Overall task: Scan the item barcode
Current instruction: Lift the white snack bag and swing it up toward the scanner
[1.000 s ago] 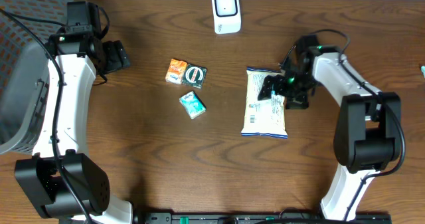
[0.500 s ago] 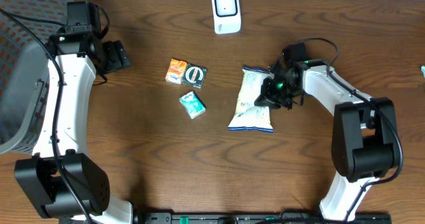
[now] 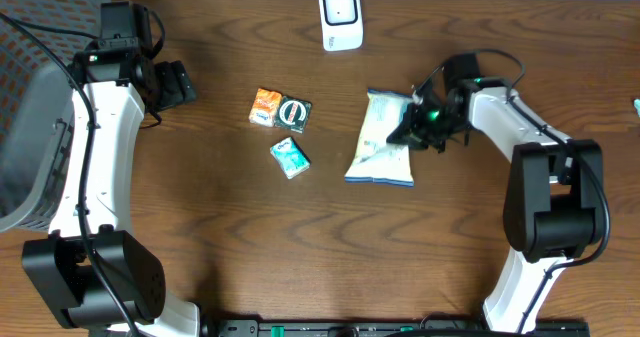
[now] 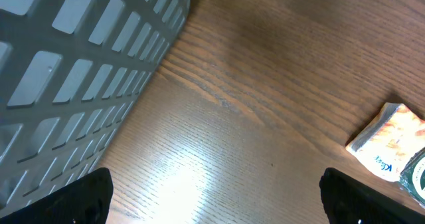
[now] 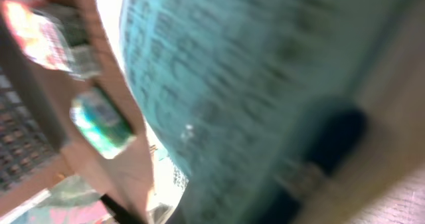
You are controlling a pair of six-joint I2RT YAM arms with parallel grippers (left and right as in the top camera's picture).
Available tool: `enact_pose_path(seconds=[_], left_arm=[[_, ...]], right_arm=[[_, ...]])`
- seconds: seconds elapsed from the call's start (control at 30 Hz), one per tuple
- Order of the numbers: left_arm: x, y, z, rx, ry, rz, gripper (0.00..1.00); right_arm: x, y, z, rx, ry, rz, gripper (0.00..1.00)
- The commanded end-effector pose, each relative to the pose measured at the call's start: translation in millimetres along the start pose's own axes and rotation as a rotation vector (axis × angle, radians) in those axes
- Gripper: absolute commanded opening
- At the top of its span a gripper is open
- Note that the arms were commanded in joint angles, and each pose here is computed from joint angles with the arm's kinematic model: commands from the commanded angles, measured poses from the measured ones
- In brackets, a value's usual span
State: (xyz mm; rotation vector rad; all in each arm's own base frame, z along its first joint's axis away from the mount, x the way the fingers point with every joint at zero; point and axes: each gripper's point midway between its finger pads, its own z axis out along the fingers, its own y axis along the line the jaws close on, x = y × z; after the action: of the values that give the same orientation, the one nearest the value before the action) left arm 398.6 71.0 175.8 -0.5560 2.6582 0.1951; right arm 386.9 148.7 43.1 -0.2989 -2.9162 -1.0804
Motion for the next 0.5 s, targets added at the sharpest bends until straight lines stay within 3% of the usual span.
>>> enact_pose_path(seconds=[0.0,0.47], left_arm=[[3.0,0.5,4.8,-0.003,0.016,0.01,0.98],[3.0,0.5,4.8,-0.003,0.016,0.01,0.98]], right_arm=[[-12.2,46.9,-24.9,-0.145,-0.038,-0.145,0.01],[-7.9,139.0,-109.0,-0.292,-0.234,-0.469,0.01]])
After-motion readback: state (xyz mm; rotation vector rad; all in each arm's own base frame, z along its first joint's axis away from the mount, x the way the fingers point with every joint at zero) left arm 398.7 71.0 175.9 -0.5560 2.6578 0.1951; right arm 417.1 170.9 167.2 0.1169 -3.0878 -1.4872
